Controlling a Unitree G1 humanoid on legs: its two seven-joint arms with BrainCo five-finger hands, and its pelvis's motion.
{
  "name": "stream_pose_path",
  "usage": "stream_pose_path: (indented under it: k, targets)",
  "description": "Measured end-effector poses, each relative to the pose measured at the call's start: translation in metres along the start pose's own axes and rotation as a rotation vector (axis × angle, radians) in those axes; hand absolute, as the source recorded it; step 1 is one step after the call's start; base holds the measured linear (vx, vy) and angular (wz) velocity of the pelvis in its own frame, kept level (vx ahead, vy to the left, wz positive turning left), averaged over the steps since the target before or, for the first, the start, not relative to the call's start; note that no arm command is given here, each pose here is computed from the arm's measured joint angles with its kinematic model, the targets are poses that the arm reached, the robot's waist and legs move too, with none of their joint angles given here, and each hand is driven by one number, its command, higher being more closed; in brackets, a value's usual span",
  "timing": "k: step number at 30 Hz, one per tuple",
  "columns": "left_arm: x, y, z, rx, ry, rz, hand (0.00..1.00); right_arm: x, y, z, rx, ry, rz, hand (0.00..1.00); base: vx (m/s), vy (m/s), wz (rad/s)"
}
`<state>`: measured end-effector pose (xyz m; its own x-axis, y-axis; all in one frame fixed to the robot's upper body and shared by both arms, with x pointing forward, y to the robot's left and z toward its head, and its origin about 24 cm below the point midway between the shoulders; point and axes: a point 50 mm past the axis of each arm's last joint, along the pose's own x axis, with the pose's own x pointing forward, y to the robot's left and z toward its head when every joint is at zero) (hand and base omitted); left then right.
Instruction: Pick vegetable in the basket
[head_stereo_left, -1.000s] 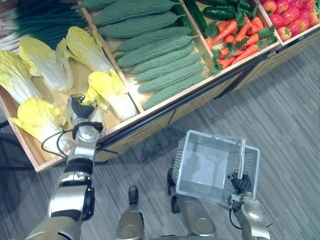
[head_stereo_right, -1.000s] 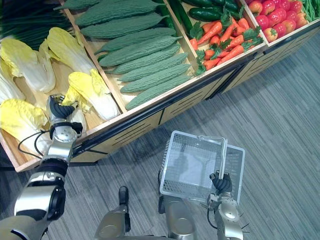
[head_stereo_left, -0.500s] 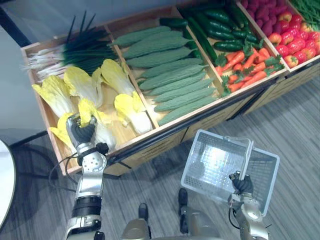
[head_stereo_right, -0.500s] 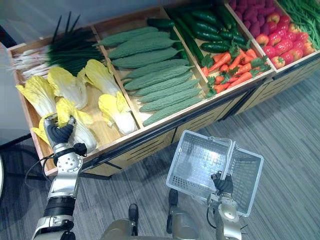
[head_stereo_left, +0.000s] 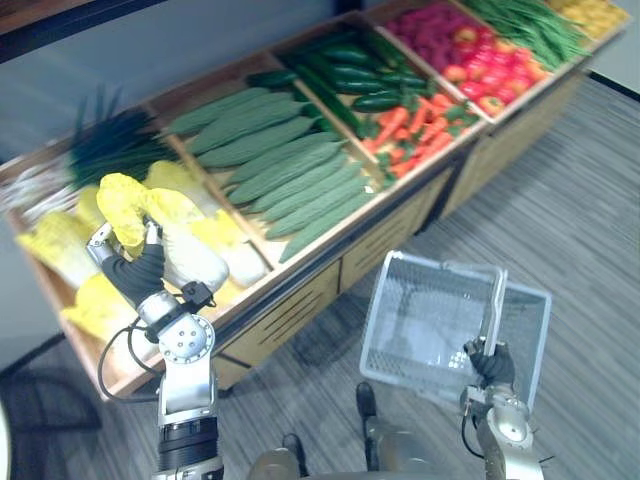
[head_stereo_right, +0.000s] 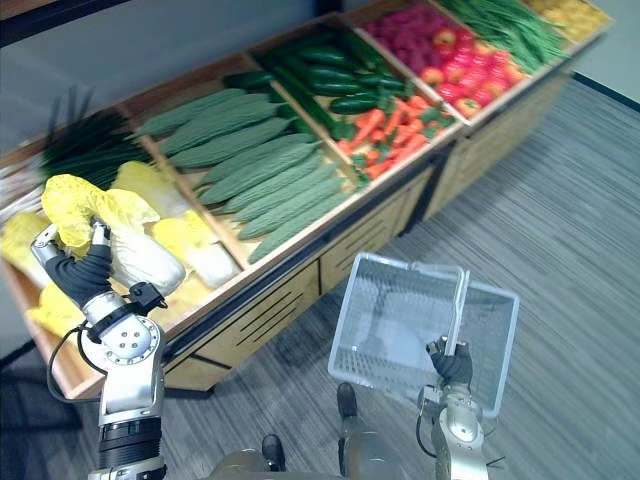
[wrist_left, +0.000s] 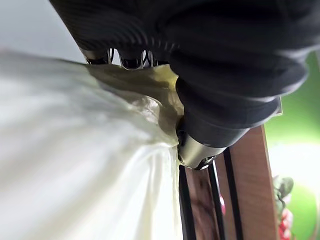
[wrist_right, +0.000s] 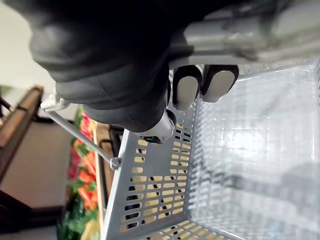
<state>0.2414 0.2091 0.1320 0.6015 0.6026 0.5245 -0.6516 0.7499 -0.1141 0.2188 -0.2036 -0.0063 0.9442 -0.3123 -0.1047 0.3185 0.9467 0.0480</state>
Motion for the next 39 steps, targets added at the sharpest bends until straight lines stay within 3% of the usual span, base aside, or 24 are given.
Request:
stream_pose_path:
  k: [4,11,23,33,34,39]
  targets:
    - [-0.021,-0.034,-0.001,-0.102,0.051,-0.181,1.00,0.000,0.014,0.004,-0.035,-0.019,0.107,1.00,0.07,-0.126,-1.46]
    - [-0.071,-0.083,-0.028,-0.126,0.240,-0.514,1.00,-0.006,0.043,0.025,-0.005,-0.081,0.309,1.00,0.17,0.008,-0.90]
    - [-0.087,-0.118,-0.041,0.022,0.219,-0.750,1.00,-0.021,0.083,0.030,0.178,-0.032,0.566,1.00,0.09,0.126,-0.72]
    - [-0.088,-0.105,-0.075,0.204,0.298,-0.780,1.00,-0.033,0.099,0.032,0.276,0.003,0.664,1.00,0.05,0.125,-0.11]
    - [-0.089,-0.101,-0.081,0.228,0.319,-0.784,0.00,-0.035,0.101,0.031,0.288,0.016,0.679,1.00,-0.03,0.059,0.03]
    - [-0.101,-0.089,-0.106,0.327,0.430,-0.810,0.00,-0.049,0.113,0.027,0.344,0.069,0.758,1.00,-0.06,0.066,0.03]
